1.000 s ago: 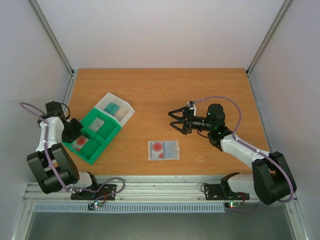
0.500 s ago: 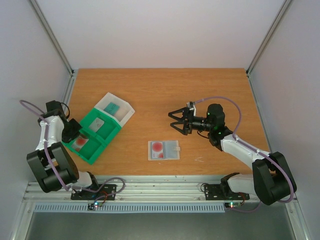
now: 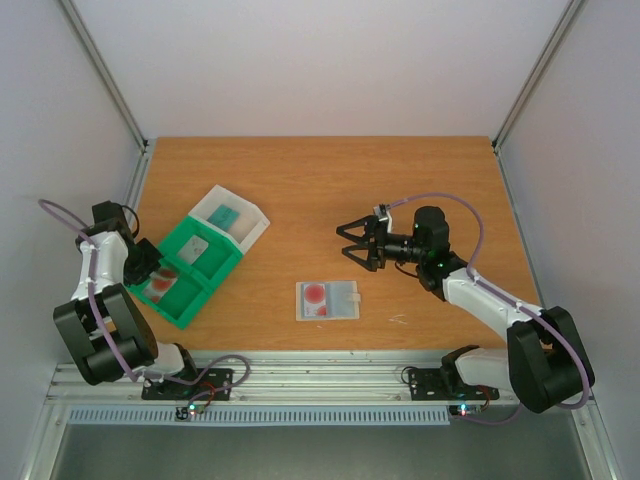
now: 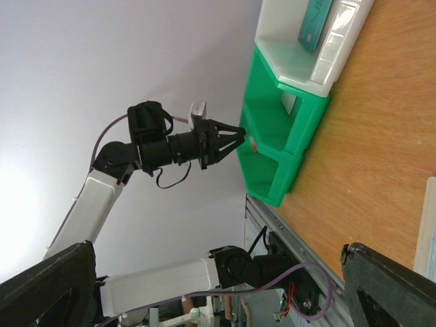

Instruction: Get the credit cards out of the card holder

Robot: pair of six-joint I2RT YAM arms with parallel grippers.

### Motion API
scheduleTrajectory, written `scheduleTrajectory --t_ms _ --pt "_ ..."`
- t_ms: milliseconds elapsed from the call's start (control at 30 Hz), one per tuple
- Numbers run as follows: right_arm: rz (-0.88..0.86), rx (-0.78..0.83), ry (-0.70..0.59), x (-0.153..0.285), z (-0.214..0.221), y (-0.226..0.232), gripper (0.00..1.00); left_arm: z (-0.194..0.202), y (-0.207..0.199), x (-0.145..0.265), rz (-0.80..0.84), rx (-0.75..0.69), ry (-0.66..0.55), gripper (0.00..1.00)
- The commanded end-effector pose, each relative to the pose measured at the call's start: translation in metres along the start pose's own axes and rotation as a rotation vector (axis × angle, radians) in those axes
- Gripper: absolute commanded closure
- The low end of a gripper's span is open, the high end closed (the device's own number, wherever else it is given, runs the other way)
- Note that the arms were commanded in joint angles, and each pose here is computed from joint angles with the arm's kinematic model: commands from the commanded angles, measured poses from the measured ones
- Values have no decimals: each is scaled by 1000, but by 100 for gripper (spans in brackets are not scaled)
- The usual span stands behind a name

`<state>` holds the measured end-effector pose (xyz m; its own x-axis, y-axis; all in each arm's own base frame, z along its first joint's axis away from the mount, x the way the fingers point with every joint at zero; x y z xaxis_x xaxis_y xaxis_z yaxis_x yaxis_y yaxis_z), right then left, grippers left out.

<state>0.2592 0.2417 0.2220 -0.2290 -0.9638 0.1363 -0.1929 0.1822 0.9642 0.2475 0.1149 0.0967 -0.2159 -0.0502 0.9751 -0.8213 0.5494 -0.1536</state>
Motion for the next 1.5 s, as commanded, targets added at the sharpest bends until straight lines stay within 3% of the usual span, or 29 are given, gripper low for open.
scheduleTrajectory --t_ms 0,200,400,533,700,867,1200,1367,1467 --pt "-7 49 -7 6 -2 16 1 -13 -4 14 14 18 -55 68" --pt "81 65 -14 12 2 11 2 -10 -26 40 156 23 -61 43" --pt "274 97 -33 31 10 1 2 12 -69 81 460 -65 -8 27" --pt "336 93 -41 38 13 -6 1 36 -84 102 615 -113 43 19" --pt "373 90 -1 36 23 -16 7 74 -103 114 690 -211 84 11" --pt "415 79 45 31 35 -31 15 100 -115 122 752 -288 113 14" --pt "465 108 142 3 59 -51 52 153 -137 108 839 -371 243 35" --pt "498 111 185 -12 66 -61 67 186 -152 99 829 -460 295 57" --pt "516 113 211 -20 72 -70 68 201 -159 91 805 -505 316 55"
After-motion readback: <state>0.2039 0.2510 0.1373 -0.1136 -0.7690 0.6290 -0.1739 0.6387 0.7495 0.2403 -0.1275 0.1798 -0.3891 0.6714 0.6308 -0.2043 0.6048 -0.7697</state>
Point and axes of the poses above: each gripper's point midway between its finger pads, its own x axis back along the fingers, its own y axis along the line the jaws close on, z = x × y, the point moved 1 cm from there along x, back along the fingers, and after that the axes turned 7 degrees about x, right-handed, at the moved point
